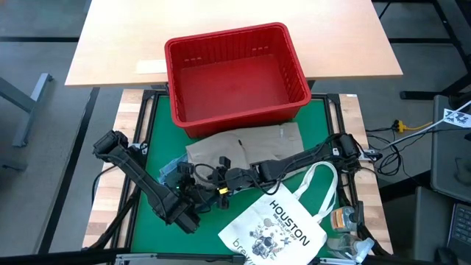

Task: Fold Laundry from Bin
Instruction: Fold the light brown shorts

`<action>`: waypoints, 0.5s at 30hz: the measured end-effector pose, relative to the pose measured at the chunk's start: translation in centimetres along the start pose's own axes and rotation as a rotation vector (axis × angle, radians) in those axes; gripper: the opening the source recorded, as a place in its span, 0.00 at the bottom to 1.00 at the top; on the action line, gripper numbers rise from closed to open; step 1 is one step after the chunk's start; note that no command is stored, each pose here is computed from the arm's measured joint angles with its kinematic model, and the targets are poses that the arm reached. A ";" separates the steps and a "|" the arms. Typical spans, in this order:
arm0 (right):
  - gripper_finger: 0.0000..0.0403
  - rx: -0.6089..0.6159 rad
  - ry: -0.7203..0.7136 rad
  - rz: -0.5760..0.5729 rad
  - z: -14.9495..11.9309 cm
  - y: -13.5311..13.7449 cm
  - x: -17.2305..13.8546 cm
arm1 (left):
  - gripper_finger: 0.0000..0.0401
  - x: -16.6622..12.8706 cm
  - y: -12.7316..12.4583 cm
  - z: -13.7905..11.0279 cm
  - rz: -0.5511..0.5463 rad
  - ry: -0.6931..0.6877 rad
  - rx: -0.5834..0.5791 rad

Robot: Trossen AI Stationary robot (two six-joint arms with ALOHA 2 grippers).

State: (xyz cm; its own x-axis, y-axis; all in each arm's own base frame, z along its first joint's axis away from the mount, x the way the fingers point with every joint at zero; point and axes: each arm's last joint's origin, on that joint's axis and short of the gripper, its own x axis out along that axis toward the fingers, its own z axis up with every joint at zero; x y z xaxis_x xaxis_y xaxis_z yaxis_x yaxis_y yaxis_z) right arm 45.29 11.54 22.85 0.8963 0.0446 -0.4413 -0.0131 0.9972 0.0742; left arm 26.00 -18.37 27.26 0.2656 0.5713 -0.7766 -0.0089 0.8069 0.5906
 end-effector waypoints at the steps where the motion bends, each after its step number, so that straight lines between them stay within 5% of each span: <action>1: 0.52 0.002 -0.010 0.002 0.3 0.0 -0.3 | 0.00 0.0 0.0 0.0 0.000 0.000 0.000; 15: 0.59 -0.010 0.002 0.015 1.3 0.6 -1.9 | 0.00 0.0 -0.1 0.2 -0.003 -0.020 -0.013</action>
State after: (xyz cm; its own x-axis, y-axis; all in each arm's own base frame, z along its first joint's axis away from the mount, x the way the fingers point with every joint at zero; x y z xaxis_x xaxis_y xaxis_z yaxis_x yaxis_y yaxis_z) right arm 44.12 11.99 24.90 0.8950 0.0598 -0.4421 -0.0308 0.9969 0.0723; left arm 26.17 -18.47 27.24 0.2844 0.5659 -0.7738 -0.0206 0.8106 0.5853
